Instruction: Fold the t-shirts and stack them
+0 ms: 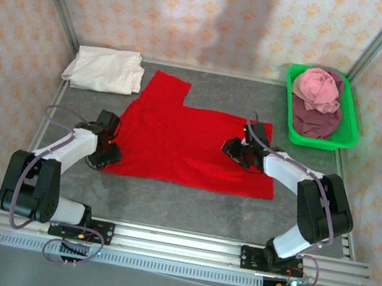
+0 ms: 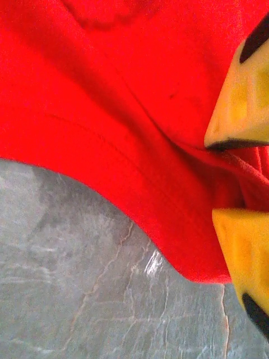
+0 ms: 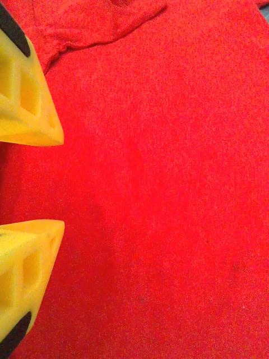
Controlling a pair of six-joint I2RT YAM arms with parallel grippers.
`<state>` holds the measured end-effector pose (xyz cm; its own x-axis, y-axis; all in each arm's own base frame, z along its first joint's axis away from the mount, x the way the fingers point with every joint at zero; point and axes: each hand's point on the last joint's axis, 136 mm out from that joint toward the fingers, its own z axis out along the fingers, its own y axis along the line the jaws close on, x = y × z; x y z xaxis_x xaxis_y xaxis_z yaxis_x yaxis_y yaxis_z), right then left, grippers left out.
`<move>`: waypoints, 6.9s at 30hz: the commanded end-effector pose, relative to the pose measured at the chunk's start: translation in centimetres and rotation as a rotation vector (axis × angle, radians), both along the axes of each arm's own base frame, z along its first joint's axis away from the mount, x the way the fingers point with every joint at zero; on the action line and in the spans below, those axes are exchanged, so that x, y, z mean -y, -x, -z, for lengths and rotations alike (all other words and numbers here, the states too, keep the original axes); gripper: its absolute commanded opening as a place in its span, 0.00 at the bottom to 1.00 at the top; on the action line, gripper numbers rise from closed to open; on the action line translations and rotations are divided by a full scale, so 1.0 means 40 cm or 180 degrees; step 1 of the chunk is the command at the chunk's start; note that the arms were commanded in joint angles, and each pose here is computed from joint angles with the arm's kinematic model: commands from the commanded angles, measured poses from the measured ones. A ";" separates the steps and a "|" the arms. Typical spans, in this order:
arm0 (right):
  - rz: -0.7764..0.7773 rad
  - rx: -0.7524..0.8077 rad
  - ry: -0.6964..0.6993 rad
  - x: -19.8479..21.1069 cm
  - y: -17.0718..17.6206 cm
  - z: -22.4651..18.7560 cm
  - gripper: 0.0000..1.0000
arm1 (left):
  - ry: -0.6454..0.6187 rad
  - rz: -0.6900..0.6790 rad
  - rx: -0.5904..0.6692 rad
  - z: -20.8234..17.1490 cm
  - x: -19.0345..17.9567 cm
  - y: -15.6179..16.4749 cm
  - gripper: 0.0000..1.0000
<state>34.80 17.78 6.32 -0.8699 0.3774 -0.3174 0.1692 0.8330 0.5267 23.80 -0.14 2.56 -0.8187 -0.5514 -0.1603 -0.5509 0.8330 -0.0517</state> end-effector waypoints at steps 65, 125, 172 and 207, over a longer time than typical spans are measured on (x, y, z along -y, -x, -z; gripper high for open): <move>0.0690 -0.0350 0.0419 0.073 0.055 0.147 0.39 | 0.0123 0.0782 0.0092 0.084 0.221 -0.127 0.46; 0.0252 0.1068 0.0562 0.071 -0.137 -0.226 0.77 | -0.0104 0.1063 0.1103 -0.026 0.184 -0.977 0.13; 0.1146 -0.0575 0.2272 0.381 -0.352 -0.003 0.69 | -0.0458 0.0852 0.1577 -0.251 -0.026 -0.993 0.00; 0.1141 -0.0755 0.2035 0.357 -0.308 0.059 0.41 | 0.0002 0.0953 0.1700 -0.266 0.069 -1.007 0.00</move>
<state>47.94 4.34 2.76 -0.8030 0.4704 -0.3660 0.5321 0.8424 -0.0847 63.83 -2.48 9.97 -0.7752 -0.3056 -0.5529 -0.2061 0.9497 -0.2359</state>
